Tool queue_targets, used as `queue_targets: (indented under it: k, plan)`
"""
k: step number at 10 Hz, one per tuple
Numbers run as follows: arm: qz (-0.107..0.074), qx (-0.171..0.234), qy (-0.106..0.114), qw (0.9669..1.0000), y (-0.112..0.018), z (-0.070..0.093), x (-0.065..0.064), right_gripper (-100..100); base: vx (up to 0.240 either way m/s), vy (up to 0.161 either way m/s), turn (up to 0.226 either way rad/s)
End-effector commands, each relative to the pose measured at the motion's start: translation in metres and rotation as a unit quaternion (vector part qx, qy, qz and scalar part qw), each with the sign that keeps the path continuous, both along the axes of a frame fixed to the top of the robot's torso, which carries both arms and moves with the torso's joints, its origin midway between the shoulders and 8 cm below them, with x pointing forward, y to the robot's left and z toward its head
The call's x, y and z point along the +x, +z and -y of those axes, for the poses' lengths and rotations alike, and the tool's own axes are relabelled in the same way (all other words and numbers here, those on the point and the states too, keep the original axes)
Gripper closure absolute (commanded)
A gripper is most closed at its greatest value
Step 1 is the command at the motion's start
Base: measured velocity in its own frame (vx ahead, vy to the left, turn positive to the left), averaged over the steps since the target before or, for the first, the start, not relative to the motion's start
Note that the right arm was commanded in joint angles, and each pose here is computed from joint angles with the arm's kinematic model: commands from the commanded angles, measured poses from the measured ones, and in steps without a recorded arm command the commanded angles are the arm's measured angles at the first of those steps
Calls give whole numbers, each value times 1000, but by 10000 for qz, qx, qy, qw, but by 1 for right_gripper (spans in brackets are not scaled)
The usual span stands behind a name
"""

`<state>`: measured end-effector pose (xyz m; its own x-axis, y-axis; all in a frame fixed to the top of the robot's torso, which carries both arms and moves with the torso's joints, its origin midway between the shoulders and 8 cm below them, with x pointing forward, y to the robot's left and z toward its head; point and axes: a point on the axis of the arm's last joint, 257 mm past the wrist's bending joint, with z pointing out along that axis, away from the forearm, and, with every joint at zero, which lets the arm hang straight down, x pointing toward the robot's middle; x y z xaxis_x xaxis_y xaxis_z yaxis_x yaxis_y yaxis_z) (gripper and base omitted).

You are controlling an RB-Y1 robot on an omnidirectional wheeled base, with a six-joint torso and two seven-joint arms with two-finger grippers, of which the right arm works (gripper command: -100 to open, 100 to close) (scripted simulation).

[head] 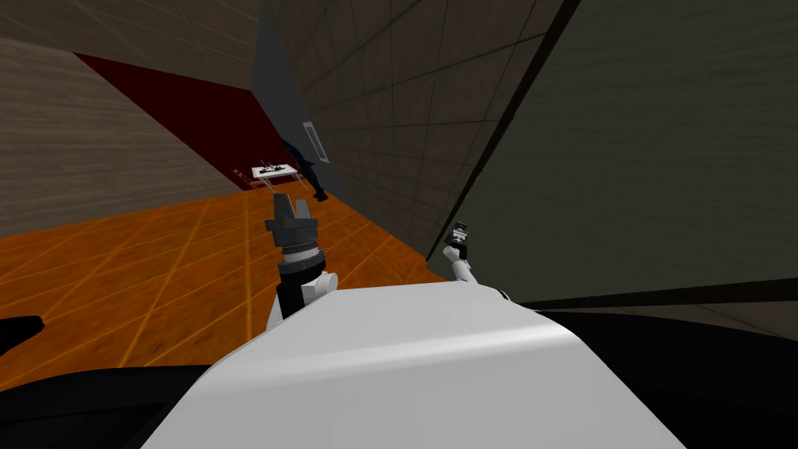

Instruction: Pull the door open

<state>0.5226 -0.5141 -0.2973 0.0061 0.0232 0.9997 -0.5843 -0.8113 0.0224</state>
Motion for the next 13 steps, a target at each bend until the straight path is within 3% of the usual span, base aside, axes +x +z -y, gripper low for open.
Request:
queue_targets:
  k: [1, 5, 6, 13]
  plan:
    - [-6, -2, 7, 10000, 0, -1, 0, 100, -25, 1, -12]
    - [-6, -2, 7, 10000, 0, -1, 0, 100, -7, 1, 5]
    - [-12, 15, 93, 10000, -1, -5, 3, 100, -151, -26, 94]
    - [42, 126, 572, 9983, 1, -28, 17, 100, -247, -22, 140]
